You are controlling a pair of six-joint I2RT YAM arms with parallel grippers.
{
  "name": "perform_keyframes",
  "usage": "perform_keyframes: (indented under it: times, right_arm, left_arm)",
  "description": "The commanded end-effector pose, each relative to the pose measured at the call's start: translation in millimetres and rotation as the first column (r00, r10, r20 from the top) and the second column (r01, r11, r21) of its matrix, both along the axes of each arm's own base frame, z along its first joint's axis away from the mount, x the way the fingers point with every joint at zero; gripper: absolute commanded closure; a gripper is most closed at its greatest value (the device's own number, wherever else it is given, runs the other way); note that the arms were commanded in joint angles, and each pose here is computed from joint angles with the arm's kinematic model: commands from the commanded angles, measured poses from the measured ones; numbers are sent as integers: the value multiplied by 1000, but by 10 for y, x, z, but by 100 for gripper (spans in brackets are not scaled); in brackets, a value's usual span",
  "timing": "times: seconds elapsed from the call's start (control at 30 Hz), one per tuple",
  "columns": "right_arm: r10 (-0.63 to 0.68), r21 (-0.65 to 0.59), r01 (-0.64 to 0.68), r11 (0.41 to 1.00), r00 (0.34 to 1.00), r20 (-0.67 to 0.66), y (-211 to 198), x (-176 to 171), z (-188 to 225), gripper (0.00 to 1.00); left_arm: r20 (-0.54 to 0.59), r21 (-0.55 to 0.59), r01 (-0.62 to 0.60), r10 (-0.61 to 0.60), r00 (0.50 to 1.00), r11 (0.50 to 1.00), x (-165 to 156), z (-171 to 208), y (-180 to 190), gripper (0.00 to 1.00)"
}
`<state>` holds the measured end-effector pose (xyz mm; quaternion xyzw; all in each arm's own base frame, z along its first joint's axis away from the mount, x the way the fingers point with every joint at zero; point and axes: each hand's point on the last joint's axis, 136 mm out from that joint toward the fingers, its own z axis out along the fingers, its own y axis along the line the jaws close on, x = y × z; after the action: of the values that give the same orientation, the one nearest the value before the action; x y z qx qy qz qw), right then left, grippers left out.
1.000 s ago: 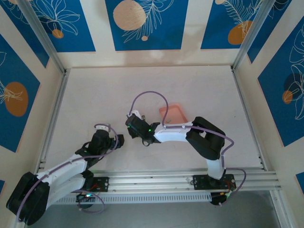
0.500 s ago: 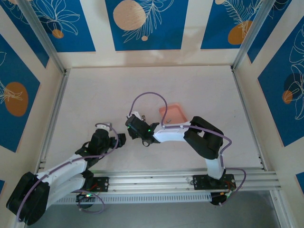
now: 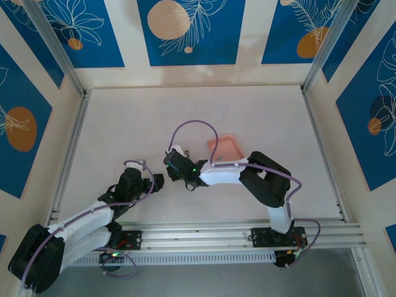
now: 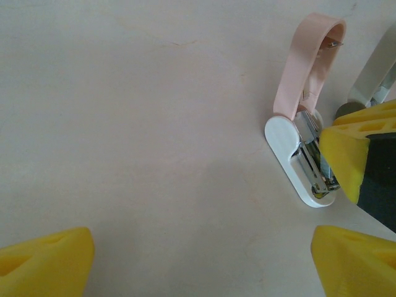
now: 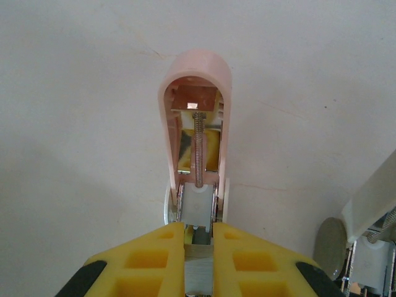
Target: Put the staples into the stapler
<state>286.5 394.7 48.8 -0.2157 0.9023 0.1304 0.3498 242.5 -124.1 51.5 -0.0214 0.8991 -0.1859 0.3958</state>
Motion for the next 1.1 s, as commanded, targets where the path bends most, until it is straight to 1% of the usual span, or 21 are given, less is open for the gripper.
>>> perform_keyframes:
  times: [0.0, 0.2, 0.63, 1.07]
  right_arm:
    - [-7, 41, 6, 999, 1000, 26, 48, 2, 160, 85]
    - [14, 67, -18, 998, 999, 48, 98, -37, 239, 85]
    - [14, 77, -18, 997, 999, 45, 101, -32, 239, 85]
    - [23, 77, -23, 997, 1000, 3, 110, -44, 134, 85]
  left_arm:
    - [10, -2, 16, -16, 1000, 1000, 14, 31, -18, 10]
    - [10, -3, 17, -17, 1000, 1000, 12, 34, -21, 9]
    - [10, -5, 18, -18, 1000, 1000, 15, 36, -24, 9]
    - [7, -6, 18, -18, 1000, 1000, 10, 25, -22, 10]
